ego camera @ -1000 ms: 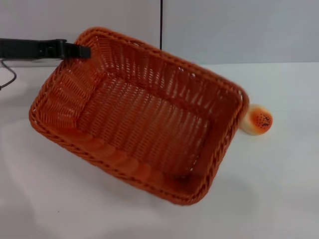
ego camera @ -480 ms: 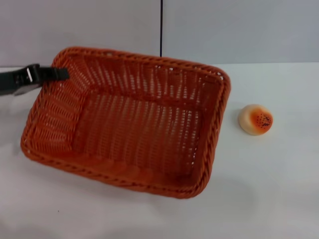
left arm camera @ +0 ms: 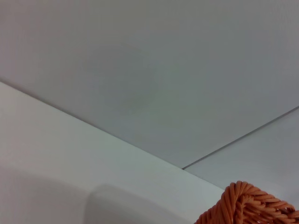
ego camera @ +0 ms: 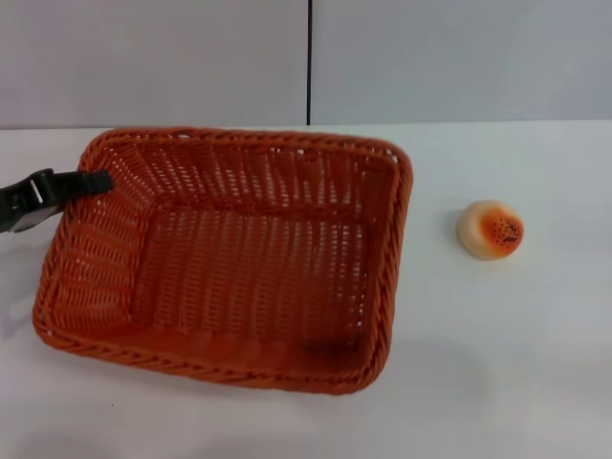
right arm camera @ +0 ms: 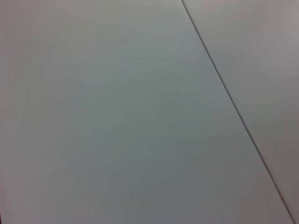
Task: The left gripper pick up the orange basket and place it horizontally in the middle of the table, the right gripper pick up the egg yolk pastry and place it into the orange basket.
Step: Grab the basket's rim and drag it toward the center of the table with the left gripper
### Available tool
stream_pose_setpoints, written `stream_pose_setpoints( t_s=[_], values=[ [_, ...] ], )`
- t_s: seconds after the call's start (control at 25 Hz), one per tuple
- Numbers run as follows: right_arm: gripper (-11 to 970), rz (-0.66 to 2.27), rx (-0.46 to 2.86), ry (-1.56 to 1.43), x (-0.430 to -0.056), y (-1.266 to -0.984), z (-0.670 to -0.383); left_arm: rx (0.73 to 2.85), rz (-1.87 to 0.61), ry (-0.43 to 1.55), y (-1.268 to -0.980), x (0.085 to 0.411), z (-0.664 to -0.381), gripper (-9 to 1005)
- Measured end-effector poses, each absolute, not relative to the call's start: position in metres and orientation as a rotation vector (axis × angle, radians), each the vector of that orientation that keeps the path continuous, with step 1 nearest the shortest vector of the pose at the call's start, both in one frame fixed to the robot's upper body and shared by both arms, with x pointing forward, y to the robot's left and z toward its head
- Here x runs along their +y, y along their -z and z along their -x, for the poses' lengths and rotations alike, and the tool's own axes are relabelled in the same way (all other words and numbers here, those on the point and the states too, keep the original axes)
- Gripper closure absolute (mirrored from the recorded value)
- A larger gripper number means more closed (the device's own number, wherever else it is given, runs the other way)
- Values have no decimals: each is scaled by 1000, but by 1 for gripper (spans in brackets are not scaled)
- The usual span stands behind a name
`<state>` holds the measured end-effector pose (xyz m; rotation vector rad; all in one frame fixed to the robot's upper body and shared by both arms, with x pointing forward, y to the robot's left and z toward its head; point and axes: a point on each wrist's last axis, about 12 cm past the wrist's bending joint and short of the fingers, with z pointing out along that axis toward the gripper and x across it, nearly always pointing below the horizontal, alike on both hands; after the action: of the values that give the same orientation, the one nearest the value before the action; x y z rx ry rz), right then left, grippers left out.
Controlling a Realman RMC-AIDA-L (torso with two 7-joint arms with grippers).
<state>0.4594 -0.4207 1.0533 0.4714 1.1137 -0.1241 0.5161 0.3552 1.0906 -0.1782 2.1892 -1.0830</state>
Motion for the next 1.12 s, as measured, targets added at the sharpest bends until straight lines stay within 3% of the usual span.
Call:
stream_pose_setpoints(
  t_s=[0.64,0.84,0.96,1.12],
  values=[
    [599,-457,1111,130,-424,-1057,-464,2181,121,1107,-1089,358,-506,799],
    [598,-456,1110,131,-425,-1058,-465,2187,106,1129,-1091,358,-501,594],
    [598,-459,1111,134,-426,-1058,-465,2193,106,1141,-1091,358,-500,376],
    [596,-462,1115,137,-427,-1058,-466,2200,111,1155,-1092,361,-496,277]
  ],
)
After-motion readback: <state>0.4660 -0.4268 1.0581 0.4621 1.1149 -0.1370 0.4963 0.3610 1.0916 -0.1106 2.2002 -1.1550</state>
